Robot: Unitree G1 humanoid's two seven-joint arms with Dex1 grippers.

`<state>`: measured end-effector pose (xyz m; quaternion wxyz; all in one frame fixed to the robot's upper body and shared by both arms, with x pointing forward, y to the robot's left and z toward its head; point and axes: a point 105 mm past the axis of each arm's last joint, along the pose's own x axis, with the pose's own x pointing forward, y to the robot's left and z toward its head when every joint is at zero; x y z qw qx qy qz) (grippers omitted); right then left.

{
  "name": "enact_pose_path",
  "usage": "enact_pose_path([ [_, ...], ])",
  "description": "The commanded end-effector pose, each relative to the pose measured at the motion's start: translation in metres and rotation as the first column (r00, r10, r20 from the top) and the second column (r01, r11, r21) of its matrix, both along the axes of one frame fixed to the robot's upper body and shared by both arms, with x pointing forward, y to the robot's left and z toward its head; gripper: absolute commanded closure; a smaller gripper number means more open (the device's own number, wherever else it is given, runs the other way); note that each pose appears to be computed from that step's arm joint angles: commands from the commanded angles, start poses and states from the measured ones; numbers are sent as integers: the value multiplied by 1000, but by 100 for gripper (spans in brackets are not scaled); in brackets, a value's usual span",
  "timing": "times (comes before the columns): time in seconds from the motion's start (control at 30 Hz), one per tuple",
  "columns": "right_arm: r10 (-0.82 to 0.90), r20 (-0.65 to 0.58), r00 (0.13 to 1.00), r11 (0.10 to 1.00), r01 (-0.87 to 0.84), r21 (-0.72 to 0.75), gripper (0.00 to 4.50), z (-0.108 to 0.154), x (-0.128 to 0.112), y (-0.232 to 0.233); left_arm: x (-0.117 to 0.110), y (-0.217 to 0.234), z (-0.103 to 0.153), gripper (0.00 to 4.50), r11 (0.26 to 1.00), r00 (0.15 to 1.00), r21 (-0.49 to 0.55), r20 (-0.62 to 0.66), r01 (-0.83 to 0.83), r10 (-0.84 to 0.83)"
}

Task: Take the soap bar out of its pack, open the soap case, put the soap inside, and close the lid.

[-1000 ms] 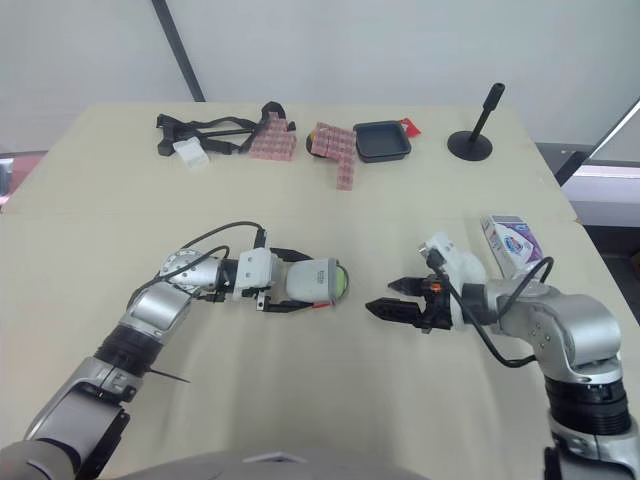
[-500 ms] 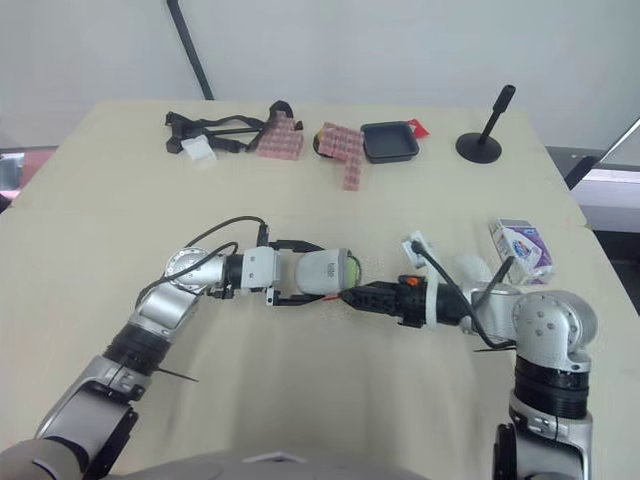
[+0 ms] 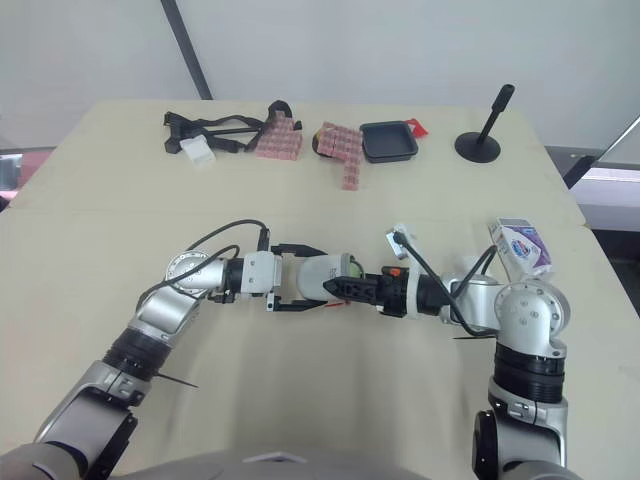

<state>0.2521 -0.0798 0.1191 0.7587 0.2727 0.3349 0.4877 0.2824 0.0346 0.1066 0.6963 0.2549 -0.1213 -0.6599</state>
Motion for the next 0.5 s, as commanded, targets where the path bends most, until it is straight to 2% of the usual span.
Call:
enact_pose_path([
  [0.03,28,22,999,999,-29,27,2,9,-1,3,-3,-4,18,85,998,998,-50,58,29,-26],
  [0.5,68,2,998,997,-68,23,2,8,-6,8,-7,-6,21,85,997,996,-64,71,49,-45],
])
